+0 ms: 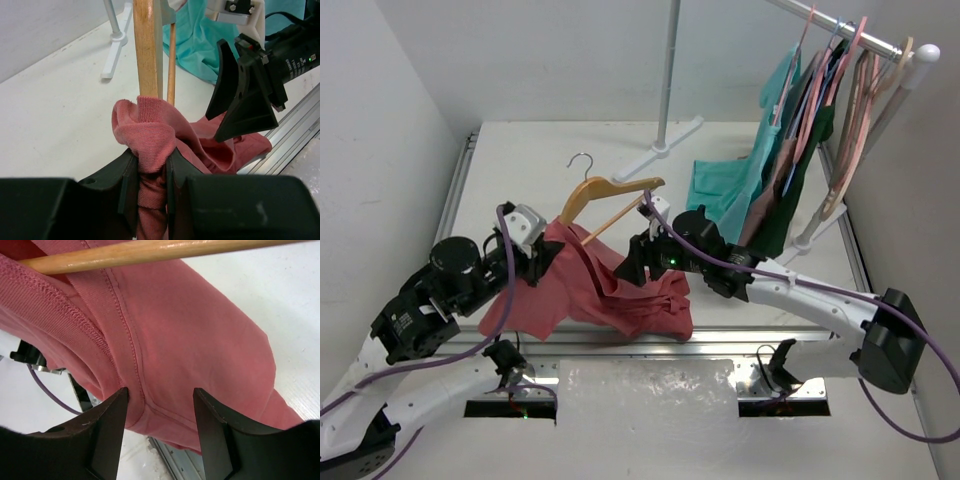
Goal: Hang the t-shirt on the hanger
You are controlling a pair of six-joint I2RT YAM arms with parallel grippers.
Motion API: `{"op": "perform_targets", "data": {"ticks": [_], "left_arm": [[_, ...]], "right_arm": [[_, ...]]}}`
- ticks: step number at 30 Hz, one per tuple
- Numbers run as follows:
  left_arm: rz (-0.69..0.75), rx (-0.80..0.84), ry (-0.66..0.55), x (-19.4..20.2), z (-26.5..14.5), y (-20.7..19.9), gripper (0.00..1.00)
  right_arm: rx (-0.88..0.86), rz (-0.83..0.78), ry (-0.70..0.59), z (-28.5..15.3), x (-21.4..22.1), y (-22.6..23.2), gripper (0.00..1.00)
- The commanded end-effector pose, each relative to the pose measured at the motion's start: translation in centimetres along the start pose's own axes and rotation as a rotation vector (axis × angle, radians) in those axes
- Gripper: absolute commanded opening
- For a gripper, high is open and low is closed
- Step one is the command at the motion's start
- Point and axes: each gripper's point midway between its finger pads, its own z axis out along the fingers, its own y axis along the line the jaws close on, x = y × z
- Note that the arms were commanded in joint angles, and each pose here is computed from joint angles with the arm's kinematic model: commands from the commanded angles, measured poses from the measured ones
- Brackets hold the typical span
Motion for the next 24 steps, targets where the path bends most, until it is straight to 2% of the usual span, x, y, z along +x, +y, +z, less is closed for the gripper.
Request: {"op": "perform_targets", "data": {"ticks": [1, 2, 3, 4, 5, 7, 8, 15, 20, 24], "left_arm": [[-0.023, -0.009, -0.135, -3.7, 0.4, 0.2, 0.00], [-0.021, -0.009, -0.132, -3.6, 0.5, 0.2, 0.00], [-0.018, -0.015, -0.124, -3.5, 0.8, 0.3, 0.00], [-0.018, -0.015, -0.126, -3.5, 0.8, 0.3, 0.00], [-0.016, -0.018, -0.127, -3.6, 0.8, 0.3, 0.00], [-0.015, -0.023, -0.125, -3.5, 0.9, 0.4, 0.00], [-0.016, -0.024, -0.119, -3.3, 1.0, 0.4, 0.00], [-0.016, -0.034, -0.080, -2.3, 2.2, 0.4, 0.00], [-0.026, -0.017, -0.097, -2.6, 2.5, 0.0, 0.00], [-0.029, 0.000, -0.113, -3.1, 2.4, -0.3, 0.00]], "right_arm": [[-0.025, 0.009, -0.061, 0.8, -1.3, 0.9, 0.55], [-0.023, 0.018, -0.052, 1.0, -0.8, 0.7, 0.53], [-0.023, 0.021, -0.041, 1.3, -0.2, 0.8, 0.46], [-0.024, 0.021, -0.040, 1.3, -0.2, 0.9, 0.46], [-0.015, 0.028, -0.036, 1.4, 0.1, 0.7, 0.39], [-0.027, 0.035, -0.047, 1.4, 0.0, 0.9, 0.40], [-0.045, 0.046, -0.048, 1.2, 0.0, 1.3, 0.46], [-0.144, 0.046, -0.051, 0.2, 0.0, 4.3, 0.48], [-0.093, 0.049, -0.029, 0.8, 1.3, 3.1, 0.46], [0.004, 0.042, -0.023, 1.5, 2.0, 1.0, 0.41]]}}
